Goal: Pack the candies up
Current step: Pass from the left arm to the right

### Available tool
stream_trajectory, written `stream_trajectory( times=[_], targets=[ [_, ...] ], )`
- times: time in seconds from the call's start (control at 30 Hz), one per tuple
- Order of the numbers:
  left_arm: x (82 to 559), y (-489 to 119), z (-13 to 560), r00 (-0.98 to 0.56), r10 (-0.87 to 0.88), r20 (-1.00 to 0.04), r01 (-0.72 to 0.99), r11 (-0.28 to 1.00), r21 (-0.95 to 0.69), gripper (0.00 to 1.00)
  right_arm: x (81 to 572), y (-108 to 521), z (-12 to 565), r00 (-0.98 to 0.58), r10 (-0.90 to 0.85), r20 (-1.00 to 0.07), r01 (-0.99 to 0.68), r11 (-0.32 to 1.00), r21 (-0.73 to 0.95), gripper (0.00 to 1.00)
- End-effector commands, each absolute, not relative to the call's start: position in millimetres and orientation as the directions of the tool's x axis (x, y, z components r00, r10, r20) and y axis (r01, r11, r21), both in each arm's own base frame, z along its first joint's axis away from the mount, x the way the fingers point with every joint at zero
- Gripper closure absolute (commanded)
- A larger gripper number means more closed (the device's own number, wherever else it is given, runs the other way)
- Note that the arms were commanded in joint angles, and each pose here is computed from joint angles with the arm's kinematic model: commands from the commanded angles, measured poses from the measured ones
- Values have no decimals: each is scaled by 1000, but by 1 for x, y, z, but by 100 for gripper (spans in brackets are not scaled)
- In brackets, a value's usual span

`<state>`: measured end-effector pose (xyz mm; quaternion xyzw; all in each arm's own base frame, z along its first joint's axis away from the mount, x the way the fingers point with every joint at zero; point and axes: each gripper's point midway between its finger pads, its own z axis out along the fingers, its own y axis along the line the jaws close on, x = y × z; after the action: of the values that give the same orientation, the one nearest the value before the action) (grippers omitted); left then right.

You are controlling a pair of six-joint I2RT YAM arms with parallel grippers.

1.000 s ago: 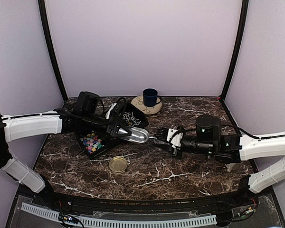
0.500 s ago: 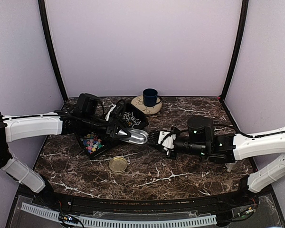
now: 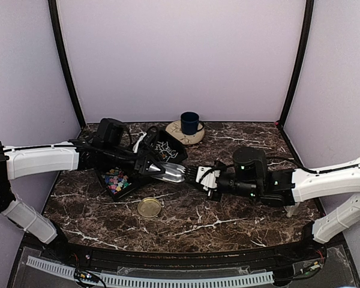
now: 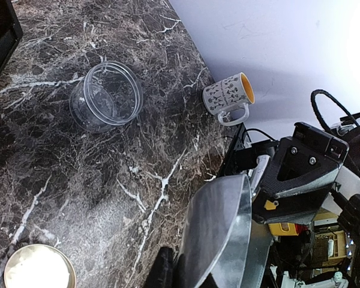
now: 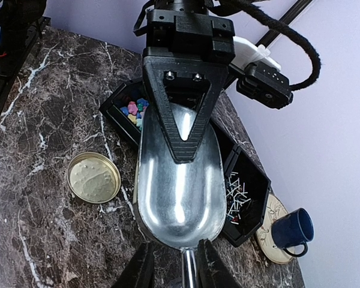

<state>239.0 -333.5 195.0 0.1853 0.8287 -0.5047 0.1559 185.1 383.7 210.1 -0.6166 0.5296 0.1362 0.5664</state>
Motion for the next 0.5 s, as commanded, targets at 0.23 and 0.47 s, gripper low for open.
stream_trajectory(
  times=[0.23, 0.47],
  targets=[
    [238, -333, 224, -817, 147, -557, 567, 376, -733, 100, 187, 383, 195, 345, -553, -758, -825, 205, -526, 75],
    [237, -331, 227, -794, 142, -591, 595, 377, -710, 100, 191, 383, 194, 308, -555, -773, -828, 244, -506, 76]
  ],
)
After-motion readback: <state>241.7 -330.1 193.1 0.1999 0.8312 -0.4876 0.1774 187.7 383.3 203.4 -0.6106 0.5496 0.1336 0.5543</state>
